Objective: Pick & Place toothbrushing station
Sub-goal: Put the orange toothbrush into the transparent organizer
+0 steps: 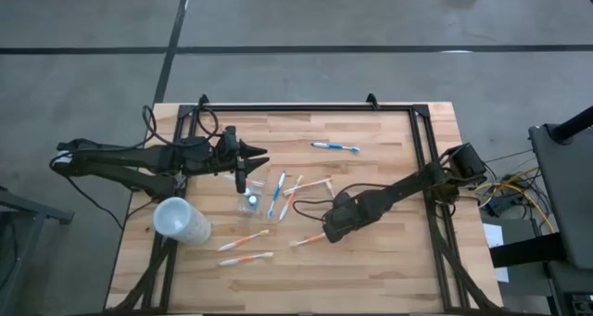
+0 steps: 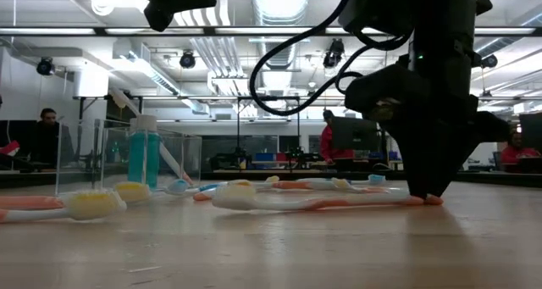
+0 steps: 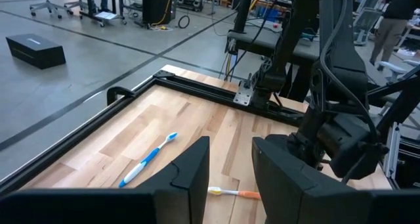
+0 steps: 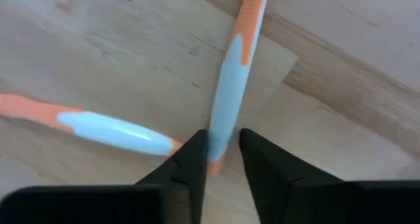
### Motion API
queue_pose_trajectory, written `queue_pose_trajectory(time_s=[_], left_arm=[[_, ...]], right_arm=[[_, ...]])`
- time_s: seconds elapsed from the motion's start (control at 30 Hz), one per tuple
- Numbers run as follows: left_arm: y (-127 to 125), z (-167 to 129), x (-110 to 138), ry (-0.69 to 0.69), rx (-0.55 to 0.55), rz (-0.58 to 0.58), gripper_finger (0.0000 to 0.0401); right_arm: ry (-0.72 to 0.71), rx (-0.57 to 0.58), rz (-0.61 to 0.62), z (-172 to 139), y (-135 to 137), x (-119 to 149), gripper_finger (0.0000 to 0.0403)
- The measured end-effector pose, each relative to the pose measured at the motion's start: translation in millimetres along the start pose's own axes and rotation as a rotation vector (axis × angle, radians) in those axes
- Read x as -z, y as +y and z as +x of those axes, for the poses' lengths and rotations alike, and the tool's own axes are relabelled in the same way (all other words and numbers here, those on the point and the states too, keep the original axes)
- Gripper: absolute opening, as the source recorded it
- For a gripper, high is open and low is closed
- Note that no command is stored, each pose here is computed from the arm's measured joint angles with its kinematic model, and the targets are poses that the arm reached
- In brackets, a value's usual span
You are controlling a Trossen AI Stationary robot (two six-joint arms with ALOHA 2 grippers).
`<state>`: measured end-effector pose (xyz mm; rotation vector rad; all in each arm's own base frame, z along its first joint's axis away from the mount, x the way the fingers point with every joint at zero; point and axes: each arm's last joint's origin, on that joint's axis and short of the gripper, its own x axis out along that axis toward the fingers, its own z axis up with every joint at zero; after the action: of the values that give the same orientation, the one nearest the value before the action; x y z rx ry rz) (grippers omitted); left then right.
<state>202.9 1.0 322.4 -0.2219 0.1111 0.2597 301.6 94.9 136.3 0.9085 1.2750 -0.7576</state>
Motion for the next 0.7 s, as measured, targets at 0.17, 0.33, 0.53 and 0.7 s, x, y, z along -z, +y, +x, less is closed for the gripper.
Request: queue_pose_trajectory(time_s=[0.17,0.33,0.53,0.7], left_arm=[[0.0,0.0,0.0,0.000,0.000,0.000,0.0120],[0.0,0.0,0.0,0.000,0.000,0.000,0.0120],[0.0,0.0,0.0,0.000,0.000,0.000,0.0120],[0.0,0.1,0.1,0.000,0.000,-0.001,0.0120]], right_arm=[[0.001,0.009,-0.009,0.6,-1.7,0.3,0.0025],[0.002,0.013,-0.018,1.6,-3.1,0.6,0.0018],[-0.006,0.008,-0.062,0.0,-1.0,0.2,0.0015],[-0.047,-0.002,-0.118,-4.8,5.4,-1.9,0.0014]])
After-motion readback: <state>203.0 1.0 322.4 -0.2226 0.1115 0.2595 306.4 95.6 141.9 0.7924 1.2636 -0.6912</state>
